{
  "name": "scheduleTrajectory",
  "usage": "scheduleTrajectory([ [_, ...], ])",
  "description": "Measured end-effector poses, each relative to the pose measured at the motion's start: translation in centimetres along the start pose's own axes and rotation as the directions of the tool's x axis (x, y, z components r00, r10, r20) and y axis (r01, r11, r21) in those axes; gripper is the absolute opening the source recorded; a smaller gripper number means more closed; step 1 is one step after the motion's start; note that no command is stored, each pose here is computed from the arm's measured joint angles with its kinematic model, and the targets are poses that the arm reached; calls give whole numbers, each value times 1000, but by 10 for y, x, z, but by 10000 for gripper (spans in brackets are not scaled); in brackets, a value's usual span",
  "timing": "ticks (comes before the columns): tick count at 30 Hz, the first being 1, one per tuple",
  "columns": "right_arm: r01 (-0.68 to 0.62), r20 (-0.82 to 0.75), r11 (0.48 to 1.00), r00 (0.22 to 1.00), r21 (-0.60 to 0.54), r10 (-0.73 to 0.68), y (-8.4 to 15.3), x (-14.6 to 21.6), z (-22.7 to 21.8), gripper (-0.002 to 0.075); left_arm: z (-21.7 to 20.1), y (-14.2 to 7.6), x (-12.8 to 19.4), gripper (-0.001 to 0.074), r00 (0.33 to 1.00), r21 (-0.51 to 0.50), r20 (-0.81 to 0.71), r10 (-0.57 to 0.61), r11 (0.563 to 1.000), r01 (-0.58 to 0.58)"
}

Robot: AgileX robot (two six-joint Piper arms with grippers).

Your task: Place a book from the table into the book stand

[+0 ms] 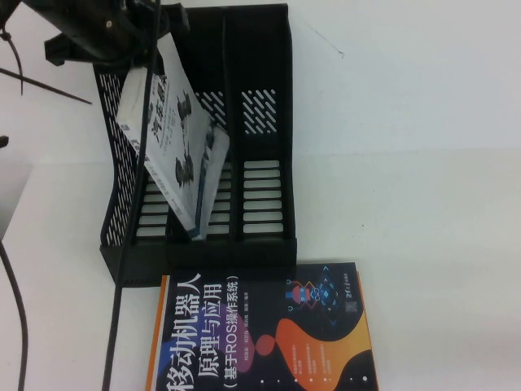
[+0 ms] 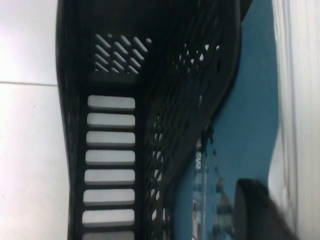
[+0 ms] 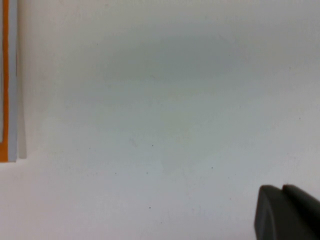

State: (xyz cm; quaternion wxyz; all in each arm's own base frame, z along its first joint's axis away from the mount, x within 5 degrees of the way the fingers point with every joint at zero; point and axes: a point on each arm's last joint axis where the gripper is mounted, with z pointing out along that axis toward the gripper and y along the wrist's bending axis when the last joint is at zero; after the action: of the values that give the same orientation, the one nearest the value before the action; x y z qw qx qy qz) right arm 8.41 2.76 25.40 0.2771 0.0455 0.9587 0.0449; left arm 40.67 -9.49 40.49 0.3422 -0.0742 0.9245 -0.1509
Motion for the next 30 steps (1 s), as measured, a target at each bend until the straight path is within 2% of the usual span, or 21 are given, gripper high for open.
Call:
scheduleTrajectory([
  [2, 0, 0, 1000, 1000, 0, 0, 0, 0, 0, -3, 1, 0, -1, 214, 1000, 5, 14, -2, 1000, 2],
  [5, 0, 3, 1000, 1000, -3, 0, 0, 0, 0, -3, -2, -2, -3, 370, 999, 20, 38, -4, 1000, 4],
  [7, 4, 17, 1000, 1000, -7, -4, 1, -2, 0, -3, -6, -3, -4, 405, 999, 27, 48, -3, 1000, 2],
  [9, 16, 37, 1000, 999, 2, -16, 0, -3, 0, -3, -11, -2, -5, 358, 998, 16, 64, 20, 1000, -22],
  [13, 54, 82, 997, 995, 50, -58, -4, -8, 0, -3, -38, 0, -9, 107, 986, -27, 128, 110, 994, -108],
  [15, 69, 102, 995, 992, 70, -76, -6, -10, -1, -3, -59, 0, -10, 46, 975, -53, 160, 153, 988, -147],
  [19, 119, 144, 990, 981, 79, -130, -9, -10, -3, -3, -111, -1, -8, 9, 944, -76, 251, 214, 977, -201],
  [23, 166, 196, 985, 966, 37, -170, -12, -1, -2, -3, -172, -3, 1, 2, 898, -61, 372, 234, 972, -228],
  [26, 192, 251, 981, 951, -28, -179, -14, 6, -9, -3, -210, 1, 19, 1, 853, -51, 461, 244, 967, -249],
  [30, 222, 321, 969, 930, -105, -178, -16, 15, -20, -3, -244, 15, 61, 1, 782, -47, 568, 257, 959, -281],
])
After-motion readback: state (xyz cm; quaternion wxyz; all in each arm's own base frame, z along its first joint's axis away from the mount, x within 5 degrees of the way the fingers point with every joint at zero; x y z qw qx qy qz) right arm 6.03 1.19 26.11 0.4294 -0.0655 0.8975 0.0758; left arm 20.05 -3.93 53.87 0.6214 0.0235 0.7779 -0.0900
